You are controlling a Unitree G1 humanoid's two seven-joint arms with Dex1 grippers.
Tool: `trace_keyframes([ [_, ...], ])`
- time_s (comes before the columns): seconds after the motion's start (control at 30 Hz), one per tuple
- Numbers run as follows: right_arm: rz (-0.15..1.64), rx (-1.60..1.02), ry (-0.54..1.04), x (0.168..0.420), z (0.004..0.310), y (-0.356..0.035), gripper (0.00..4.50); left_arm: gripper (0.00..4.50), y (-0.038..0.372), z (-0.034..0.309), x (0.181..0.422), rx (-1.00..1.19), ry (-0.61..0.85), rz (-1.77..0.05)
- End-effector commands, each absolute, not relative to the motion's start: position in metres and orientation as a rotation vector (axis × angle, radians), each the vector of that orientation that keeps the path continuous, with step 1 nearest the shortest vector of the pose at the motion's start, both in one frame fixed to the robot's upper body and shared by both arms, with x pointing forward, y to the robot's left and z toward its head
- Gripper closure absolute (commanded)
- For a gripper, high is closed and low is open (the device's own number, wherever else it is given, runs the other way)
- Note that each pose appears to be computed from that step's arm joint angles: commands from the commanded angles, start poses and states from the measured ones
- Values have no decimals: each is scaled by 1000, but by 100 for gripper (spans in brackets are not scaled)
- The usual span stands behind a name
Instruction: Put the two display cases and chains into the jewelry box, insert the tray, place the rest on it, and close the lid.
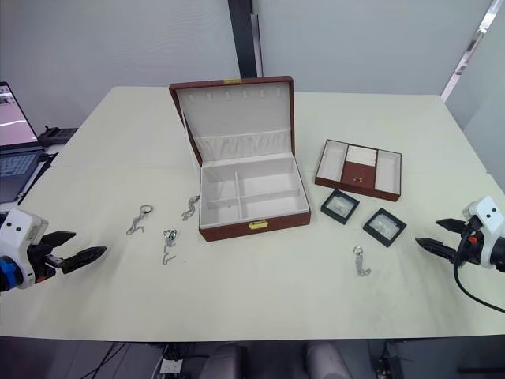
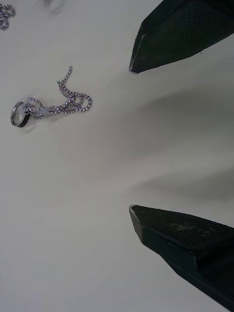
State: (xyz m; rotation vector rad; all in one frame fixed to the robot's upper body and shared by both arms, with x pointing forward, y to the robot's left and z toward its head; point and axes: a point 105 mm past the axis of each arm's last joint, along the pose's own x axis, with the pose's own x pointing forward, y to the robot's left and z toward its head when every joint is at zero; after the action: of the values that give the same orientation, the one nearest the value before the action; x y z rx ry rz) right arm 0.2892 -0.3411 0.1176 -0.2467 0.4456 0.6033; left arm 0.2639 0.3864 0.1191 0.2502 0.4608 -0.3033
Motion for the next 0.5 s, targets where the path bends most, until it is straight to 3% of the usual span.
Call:
trace_keyframes([
  [0.03, 598, -277, 410, 292, 131, -342, 0, 4, 387, 135, 269, 278, 405, -288],
  [0.5, 591, -276, 388, 296, 133, -341, 0, 4, 390, 134, 273, 306, 412, -268],
])
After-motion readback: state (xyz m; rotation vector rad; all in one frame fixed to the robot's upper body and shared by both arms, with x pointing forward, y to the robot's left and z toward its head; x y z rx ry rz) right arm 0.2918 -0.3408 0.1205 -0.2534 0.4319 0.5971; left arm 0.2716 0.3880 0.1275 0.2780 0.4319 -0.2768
